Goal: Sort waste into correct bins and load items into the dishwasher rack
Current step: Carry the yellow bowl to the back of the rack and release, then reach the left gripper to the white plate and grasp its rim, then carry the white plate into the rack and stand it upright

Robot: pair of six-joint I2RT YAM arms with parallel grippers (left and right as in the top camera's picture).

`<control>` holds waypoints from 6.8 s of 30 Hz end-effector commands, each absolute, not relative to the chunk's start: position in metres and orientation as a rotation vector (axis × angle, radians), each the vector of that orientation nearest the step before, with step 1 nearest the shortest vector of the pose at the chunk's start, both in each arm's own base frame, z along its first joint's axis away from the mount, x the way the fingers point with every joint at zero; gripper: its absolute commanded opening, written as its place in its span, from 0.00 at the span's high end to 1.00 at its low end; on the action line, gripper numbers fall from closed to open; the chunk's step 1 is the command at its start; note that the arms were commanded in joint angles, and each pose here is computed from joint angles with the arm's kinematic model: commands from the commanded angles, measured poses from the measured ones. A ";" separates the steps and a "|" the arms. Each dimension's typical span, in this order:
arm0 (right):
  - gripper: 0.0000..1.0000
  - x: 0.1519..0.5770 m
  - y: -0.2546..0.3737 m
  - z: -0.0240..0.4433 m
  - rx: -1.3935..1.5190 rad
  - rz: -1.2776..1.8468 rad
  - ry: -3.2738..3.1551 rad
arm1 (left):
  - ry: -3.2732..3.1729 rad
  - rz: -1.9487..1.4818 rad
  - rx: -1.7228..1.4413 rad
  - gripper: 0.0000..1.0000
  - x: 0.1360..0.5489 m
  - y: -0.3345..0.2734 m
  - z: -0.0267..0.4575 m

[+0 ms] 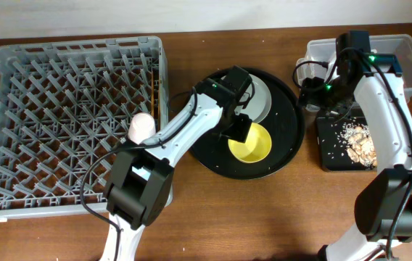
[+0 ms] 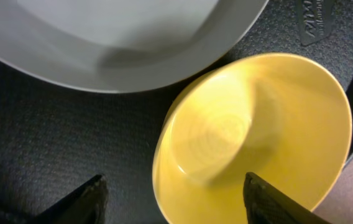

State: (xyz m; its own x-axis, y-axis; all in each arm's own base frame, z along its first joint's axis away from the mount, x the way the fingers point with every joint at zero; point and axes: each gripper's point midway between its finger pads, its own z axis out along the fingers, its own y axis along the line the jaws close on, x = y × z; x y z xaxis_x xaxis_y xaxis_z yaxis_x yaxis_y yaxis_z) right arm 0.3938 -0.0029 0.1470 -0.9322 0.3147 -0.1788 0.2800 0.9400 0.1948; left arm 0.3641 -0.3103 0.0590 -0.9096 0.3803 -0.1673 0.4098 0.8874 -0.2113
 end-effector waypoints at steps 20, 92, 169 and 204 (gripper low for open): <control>0.16 0.395 -0.001 0.150 0.416 0.243 2.878 | 2.892 -0.157 0.662 0.99 0.390 -0.295 0.105; 0.10 0.424 0.007 0.163 0.385 0.379 2.752 | 2.566 -0.258 0.843 0.27 0.471 -0.261 0.206; 0.10 0.414 0.001 0.172 0.365 0.446 2.781 | 2.434 1.377 0.193 1.00 0.456 0.092 0.353; 0.10 0.405 0.002 0.169 0.381 0.451 2.821 | 2.864 0.916 0.493 0.99 0.469 0.072 0.207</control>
